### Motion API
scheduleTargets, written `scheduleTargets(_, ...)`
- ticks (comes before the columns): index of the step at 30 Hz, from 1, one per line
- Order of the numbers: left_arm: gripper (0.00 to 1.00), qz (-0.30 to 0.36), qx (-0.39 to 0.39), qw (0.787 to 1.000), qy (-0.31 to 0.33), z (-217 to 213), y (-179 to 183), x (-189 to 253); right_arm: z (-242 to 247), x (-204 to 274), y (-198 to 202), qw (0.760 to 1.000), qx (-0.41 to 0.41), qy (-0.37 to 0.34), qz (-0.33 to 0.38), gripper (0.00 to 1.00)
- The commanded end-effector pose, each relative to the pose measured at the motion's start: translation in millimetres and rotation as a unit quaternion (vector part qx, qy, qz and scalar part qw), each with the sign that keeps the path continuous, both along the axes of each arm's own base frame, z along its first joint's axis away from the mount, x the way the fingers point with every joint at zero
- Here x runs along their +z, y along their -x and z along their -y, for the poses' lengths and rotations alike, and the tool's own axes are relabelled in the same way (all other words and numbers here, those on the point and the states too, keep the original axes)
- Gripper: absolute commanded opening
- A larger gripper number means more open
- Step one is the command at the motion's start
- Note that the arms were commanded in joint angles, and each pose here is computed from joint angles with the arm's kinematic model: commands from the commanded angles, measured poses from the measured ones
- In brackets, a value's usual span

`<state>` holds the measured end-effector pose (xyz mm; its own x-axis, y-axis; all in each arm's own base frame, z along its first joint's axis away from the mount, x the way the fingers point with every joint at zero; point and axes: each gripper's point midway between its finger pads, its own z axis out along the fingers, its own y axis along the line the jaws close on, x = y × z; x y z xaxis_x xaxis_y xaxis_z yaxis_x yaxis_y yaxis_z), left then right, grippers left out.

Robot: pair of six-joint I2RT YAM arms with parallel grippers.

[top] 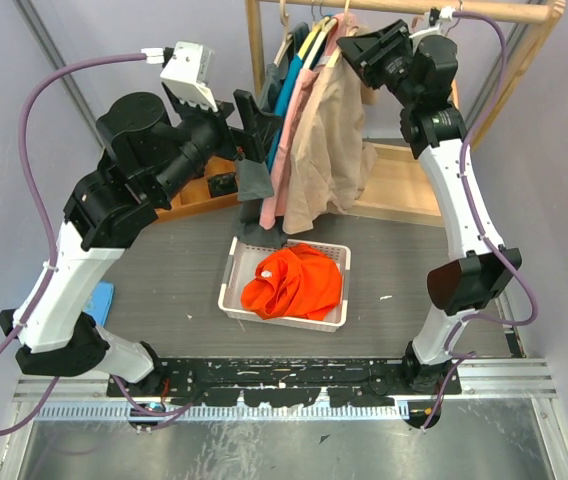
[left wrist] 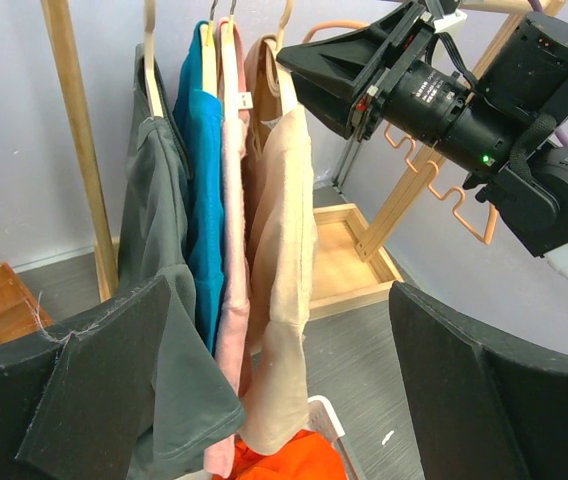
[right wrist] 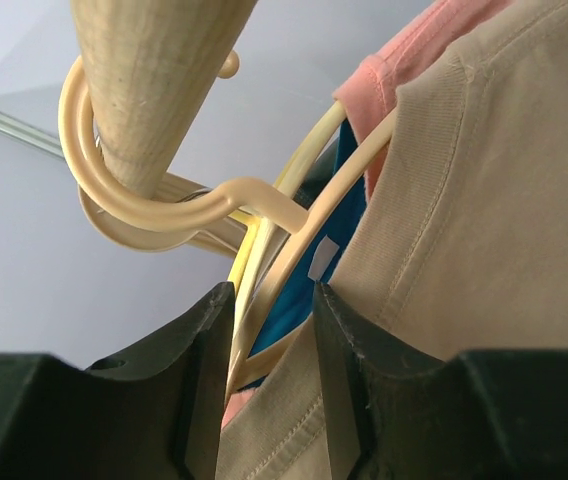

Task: Remove the t-shirt from the hanger
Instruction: Pick up the hanger from the clothesline.

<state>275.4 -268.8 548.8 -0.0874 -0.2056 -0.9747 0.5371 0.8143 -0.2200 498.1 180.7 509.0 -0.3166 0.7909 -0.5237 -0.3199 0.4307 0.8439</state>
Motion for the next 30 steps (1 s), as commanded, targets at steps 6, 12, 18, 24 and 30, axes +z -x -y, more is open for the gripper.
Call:
scheduleTargets(6, 0.98, 0.015, 0.0, 1.0, 0.002, 1, -6, 6, -4, 45, 6, 0.997, 0.017, -0.028, 0.065, 0.36)
scheduleTargets(12, 0.98, 0.016, 0.003, 1.0, 0.003, -2, -8, 7, -8, 48, 4, 0.997, 0.023, -0.032, 0.069, 0.27)
scheduleTargets(18, 0.98, 0.016, 0.004, 1.0, 0.003, -2, -9, 6, -8, 55, 7, 0.996, 0.025, -0.037, 0.08, 0.2)
scheduleTargets(24, 0.98, 0.015, 0.005, 1.0, 0.003, -3, -10, 6, -9, 69, 15, 0.993, 0.032, -0.048, 0.106, 0.12)
scheduleTargets(30, 0.98, 0.016, 0.003, 1.0, 0.006, -2, -10, 7, -10, 85, 23, 0.989, 0.041, -0.051, 0.133, 0.08)
